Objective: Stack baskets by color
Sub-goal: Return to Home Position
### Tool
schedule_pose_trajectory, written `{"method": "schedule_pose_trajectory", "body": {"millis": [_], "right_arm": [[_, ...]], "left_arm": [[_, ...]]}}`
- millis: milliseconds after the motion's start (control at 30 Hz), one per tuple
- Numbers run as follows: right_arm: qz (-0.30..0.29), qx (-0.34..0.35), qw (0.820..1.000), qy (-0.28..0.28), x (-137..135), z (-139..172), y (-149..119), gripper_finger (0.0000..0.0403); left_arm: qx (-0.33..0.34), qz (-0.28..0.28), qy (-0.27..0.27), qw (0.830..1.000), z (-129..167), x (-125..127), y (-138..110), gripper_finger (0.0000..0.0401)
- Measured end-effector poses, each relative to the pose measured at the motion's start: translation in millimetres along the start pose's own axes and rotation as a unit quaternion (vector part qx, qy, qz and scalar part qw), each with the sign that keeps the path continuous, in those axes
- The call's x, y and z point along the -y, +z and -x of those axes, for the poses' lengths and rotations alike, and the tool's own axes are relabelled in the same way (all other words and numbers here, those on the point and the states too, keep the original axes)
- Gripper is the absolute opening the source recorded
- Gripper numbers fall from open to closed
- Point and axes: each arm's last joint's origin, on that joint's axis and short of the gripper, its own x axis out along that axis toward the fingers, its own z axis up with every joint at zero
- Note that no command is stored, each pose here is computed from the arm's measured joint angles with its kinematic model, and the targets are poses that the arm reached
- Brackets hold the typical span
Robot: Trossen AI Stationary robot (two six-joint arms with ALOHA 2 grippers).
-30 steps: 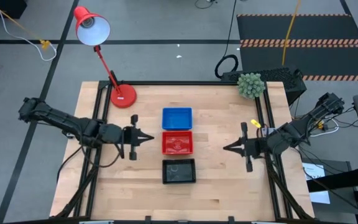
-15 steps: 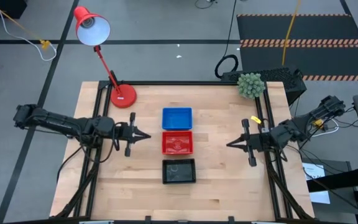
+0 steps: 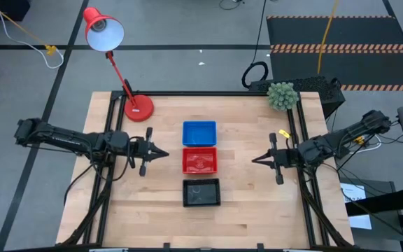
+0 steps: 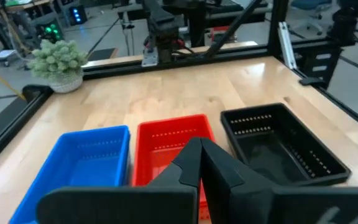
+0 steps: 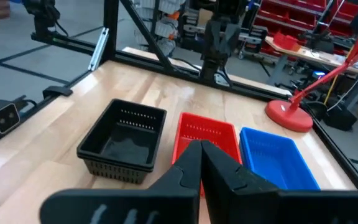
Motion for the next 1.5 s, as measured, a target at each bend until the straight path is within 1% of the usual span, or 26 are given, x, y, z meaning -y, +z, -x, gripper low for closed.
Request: {"method": "schedule_pose_trajectory", "body": {"millis": [133, 267, 367, 500, 633, 933, 1067, 1133, 1267, 1500], "right_arm": [[-0.002, 0.002, 1.0, 0.0, -1.7, -1.1, -9.4, 0.0], [-0.01, -0.008, 1.0, 0.002, -3.4, -1.0, -21.0, 0.0], [-0.01, -0.011, 1.0, 0.001, -3.8, 0.3, -27.2, 0.0], [-0.012, -0.004, 1.0, -0.001, -3.1, 3.5, -30.7, 0.0], [-0.014, 0.005, 1.0, -0.003, -2.3, 7.1, -34.1, 0.0], [-0.017, 0.015, 1.0, -0.004, -2.0, 11.7, -42.7, 0.0], [-0.017, 0.015, 1.0, -0.004, -2.3, 12.5, -46.3, 0.0], [-0.017, 0.015, 1.0, -0.004, -2.4, 12.8, -48.0, 0.0], [-0.016, 0.017, 1.0, -0.004, -2.3, 13.6, -49.1, 0.0], [-0.008, 0.022, 1.0, -0.005, -1.8, 14.6, -48.4, 0.0]], "left_arm": [[-0.009, -0.012, -0.011, 1.0, 0.1, 3.3, -1.7, 0.0003], [-0.022, -0.014, -0.012, 1.0, 0.1, 4.0, -4.2, 0.0008], [-0.033, -0.014, -0.013, 0.999, 0.3, 4.1, -6.3, 0.0003], [-0.044, -0.015, -0.015, 0.999, 0.4, 4.3, -8.3, 0.0008], [-0.053, -0.015, -0.016, 0.998, 0.7, 4.5, -10.2, 0.0003], [-0.062, -0.016, -0.017, 0.998, 0.9, 4.6, -11.9, 0.0007], [-0.059, -0.015, -0.023, 0.998, 0.7, 5.8, -20.7, 0.0004], [-0.048, -0.014, -0.024, 0.998, 2.1, 6.5, -26.6, 0.0006], [-0.038, -0.012, -0.023, 0.999, 9.2, 7.2, -40.0, 0.0003], [0.01, -0.01, -0.018, 1.0, 25.8, 7.2, -47.0, 0.0003]]}}
